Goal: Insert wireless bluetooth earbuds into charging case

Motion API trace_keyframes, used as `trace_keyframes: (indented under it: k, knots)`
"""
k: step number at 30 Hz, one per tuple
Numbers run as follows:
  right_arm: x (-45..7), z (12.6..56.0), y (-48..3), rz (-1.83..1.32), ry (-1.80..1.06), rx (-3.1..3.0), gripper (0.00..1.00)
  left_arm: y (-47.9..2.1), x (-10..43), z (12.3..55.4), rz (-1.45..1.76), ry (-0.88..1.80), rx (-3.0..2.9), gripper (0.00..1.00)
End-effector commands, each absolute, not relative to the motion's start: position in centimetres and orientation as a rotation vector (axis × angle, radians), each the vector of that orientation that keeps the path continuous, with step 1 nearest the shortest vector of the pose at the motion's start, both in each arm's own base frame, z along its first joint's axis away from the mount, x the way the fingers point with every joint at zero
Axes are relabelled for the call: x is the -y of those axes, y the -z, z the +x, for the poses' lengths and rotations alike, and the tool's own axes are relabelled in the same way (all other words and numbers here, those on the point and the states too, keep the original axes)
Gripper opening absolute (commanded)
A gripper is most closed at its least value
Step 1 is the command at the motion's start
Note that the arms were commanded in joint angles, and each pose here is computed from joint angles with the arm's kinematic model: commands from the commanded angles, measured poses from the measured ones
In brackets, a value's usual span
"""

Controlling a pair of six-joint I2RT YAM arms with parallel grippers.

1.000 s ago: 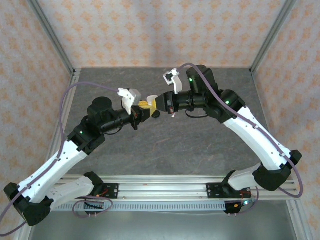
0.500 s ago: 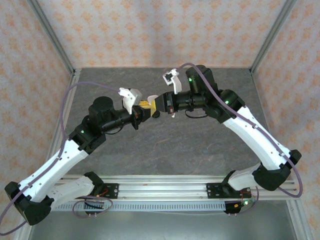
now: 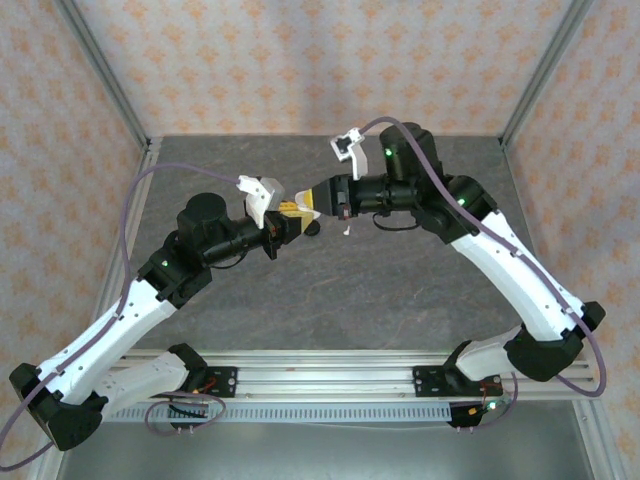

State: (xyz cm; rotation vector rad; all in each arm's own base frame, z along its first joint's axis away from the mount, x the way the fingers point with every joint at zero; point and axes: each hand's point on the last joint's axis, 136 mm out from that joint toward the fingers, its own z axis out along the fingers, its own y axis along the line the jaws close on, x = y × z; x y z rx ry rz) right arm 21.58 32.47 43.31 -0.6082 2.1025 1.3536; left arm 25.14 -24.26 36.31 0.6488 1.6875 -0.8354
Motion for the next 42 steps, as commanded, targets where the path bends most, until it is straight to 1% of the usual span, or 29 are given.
trace_keyframes:
  k: [1,2,5,7,9,12,14,18,25,31,38,42]
  knots:
    - [-31.6,21.2,-45.2,-0.607,-1.363,-2.065,0.15,-37.9,24.2,25.2,0.636,0.838,-1.633,0.00]
    - [-31.5,21.3,-45.0,-0.604,-1.356,-2.071,0.15,-37.9,24.2,25.2,0.639,0.837,-1.631,0.00]
    - [-31.2,21.6,-44.2,-0.600,-1.327,-2.105,0.19,-38.0,24.3,25.1,0.640,0.840,-1.629,0.00]
    - [-31.2,21.6,-43.6,-0.607,-1.309,-2.137,0.26,-38.0,24.3,25.1,0.643,0.841,-1.630,0.00]
    - [-31.2,21.6,-43.0,-0.619,-1.288,-2.174,0.35,-37.9,24.3,25.1,0.646,0.843,-1.632,0.00]
    - [-31.2,21.6,-42.1,-0.653,-1.256,-2.221,0.42,-37.9,24.3,25.0,0.647,0.844,-1.634,0.00]
    - [-31.2,21.6,-41.8,-0.670,-1.239,-2.242,0.44,-37.8,24.3,25.0,0.648,0.846,-1.636,0.00]
    - [-31.2,21.6,-41.5,-0.694,-1.222,-2.253,0.44,-37.8,24.3,24.9,0.646,0.850,-1.638,0.00]
    - [-31.4,21.6,-41.0,-0.711,-1.223,-2.264,0.38,-37.9,24.4,25.0,0.648,0.851,-1.637,0.00]
    - [-31.6,21.8,-40.7,-0.718,-1.218,-2.268,0.36,-37.9,24.7,25.3,0.652,0.857,-1.641,0.00]
    - [-31.8,22.1,-40.3,-0.724,-1.207,-2.279,0.28,-37.8,25.1,25.6,0.665,0.857,-1.643,0.00]
    - [-31.7,22.2,-40.0,-0.722,-1.190,-2.288,0.27,-37.9,25.2,25.7,0.670,0.855,-1.641,0.00]
